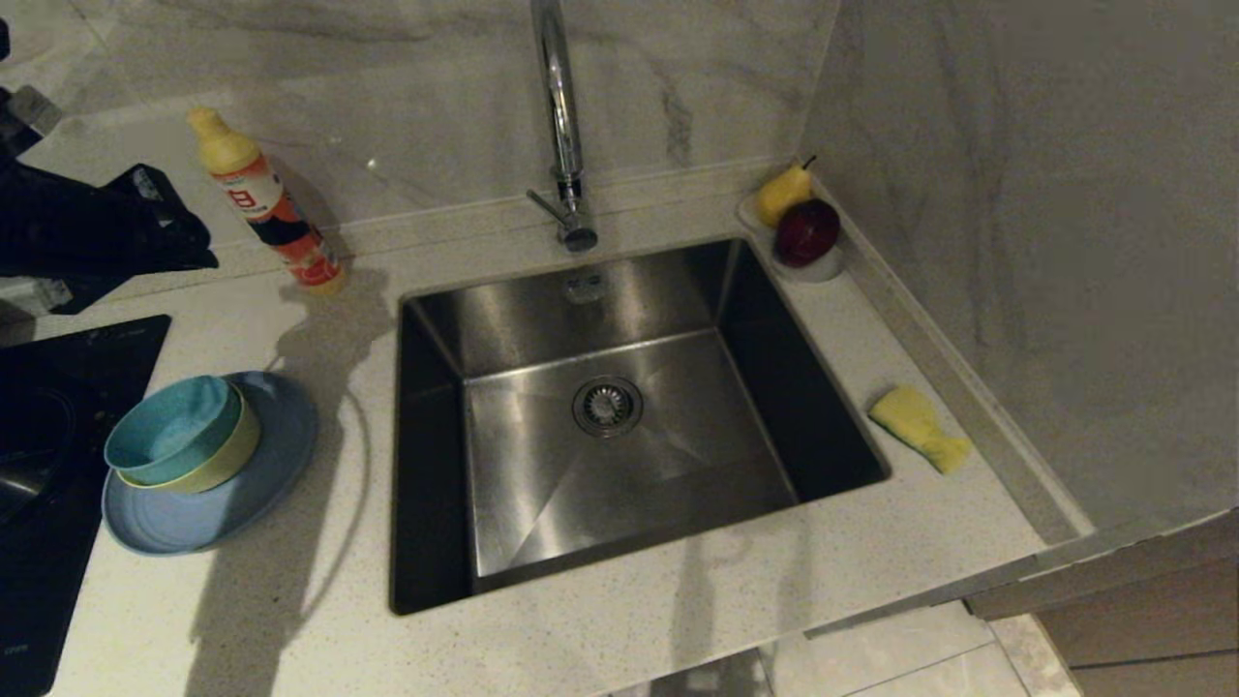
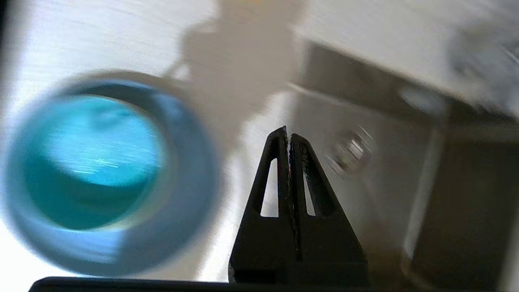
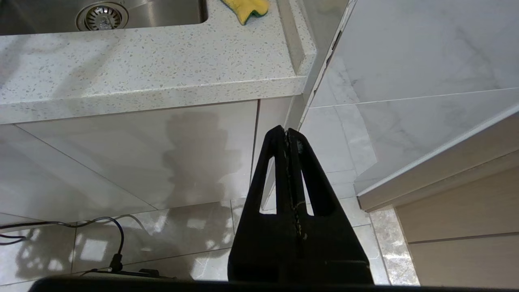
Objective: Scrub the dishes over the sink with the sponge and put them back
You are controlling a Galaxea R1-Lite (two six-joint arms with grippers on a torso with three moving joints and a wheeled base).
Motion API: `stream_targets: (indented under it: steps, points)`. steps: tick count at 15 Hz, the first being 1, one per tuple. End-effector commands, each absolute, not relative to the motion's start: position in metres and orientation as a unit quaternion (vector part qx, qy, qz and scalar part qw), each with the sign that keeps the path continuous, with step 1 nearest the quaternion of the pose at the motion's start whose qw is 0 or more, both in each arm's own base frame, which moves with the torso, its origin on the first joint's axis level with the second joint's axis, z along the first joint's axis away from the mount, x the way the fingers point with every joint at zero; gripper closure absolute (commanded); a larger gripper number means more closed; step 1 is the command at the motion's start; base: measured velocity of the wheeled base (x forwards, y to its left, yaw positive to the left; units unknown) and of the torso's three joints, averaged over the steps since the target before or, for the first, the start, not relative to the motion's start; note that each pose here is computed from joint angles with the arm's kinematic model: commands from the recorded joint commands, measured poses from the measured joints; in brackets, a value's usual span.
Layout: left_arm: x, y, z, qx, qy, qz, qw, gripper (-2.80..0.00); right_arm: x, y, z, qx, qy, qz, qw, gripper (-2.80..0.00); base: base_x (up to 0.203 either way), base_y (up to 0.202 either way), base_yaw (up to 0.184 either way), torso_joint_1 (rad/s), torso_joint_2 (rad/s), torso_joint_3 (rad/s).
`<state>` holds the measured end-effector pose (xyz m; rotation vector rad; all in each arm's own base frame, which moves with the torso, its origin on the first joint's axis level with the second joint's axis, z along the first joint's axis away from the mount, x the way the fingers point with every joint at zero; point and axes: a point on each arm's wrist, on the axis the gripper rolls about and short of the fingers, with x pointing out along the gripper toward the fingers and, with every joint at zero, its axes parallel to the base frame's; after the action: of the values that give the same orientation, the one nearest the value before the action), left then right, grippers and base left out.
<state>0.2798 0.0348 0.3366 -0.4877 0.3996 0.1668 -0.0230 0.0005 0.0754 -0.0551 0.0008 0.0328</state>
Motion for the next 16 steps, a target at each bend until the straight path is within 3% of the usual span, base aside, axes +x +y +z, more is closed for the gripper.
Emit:
stream_targets:
  steps: [1,4,10,16]
  points:
    - [0.266,0.005,0.347,-0.229,0.192,0.025,0.954,0.0,-0.023,0.0,0.076,-0.028,-0.001,0.017,0.999,0.0,0.0,0.0,0.0,0.0,0.0,0.0]
    - [0.237,-0.015,0.365,-0.216,0.161,-0.029,0.963,0.0,-0.023,0.0,0.075,-0.028,0.0,0.017,0.999,0.0,0.0,0.0,0.0,0.0,0.0,0.0]
    - [0.143,-0.011,0.373,-0.145,0.104,-0.051,0.983,0.0,-0.023,0.0,0.075,-0.028,0.0,0.017,0.999,0.0,0.0,0.0,0.0,0.0,0.0,0.0]
    - [0.066,-0.006,0.335,-0.143,0.073,-0.057,0.985,0.0,-0.023,0.0,0.075,-0.028,0.0,0.017,0.999,0.0,0.0,0.0,0.0,0.0,0.0,0.0]
